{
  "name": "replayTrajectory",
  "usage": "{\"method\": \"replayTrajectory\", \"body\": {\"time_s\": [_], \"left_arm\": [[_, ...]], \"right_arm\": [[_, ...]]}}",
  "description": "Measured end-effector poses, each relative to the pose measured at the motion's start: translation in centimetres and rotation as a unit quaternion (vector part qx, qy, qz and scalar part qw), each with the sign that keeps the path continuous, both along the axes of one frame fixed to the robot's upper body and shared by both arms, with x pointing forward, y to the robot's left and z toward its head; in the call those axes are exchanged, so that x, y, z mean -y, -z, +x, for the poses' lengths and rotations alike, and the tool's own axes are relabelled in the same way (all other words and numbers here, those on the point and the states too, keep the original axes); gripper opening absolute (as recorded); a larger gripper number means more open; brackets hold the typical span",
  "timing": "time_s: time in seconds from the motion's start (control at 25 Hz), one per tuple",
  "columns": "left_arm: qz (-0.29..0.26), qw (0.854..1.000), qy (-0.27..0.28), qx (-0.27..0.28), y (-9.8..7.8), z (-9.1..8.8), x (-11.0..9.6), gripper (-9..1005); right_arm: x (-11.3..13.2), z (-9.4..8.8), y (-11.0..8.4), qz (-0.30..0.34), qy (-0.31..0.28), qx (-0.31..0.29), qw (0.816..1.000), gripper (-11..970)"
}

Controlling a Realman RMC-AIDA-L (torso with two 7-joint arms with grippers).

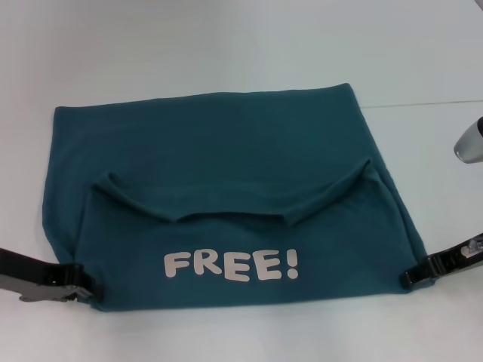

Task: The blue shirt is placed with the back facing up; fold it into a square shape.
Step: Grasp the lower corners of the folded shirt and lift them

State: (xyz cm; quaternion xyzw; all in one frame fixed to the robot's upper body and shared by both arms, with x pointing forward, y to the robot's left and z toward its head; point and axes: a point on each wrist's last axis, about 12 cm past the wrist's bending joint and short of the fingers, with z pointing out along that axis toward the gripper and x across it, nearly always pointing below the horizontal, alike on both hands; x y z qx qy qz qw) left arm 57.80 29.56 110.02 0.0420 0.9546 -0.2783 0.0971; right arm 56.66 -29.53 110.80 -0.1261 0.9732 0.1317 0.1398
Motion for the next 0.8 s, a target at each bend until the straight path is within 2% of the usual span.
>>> {"method": "replayTrajectory", "body": {"time_s": [0.44, 0.68, 0.76, 0.8], "left_arm": [[-0.002, 1.000, 0.003, -0.003, 0.04, -0.15, -0.01, 120], [-0.005, 1.000, 0.009, -0.005, 0.02, -0.25, 0.11, 119], [-0.007, 1.000, 0.010, -0.003, 0.00, -0.24, 0.17, 119], [-0.008, 1.000, 0.010, -0.003, -0.01, -0.23, 0.19, 119]], "right_arm": [[-0.69, 0.06, 0.01, 0.023, -0.021, 0.008, 0.999, 633], [-0.74, -0.02, 0.06, 0.025, -0.024, 0.007, 0.999, 419], [-0.75, -0.06, 0.18, 0.026, -0.027, 0.005, 0.999, 190], [-0.77, -0.06, 0.19, 0.026, -0.029, 0.005, 0.999, 180]]}}
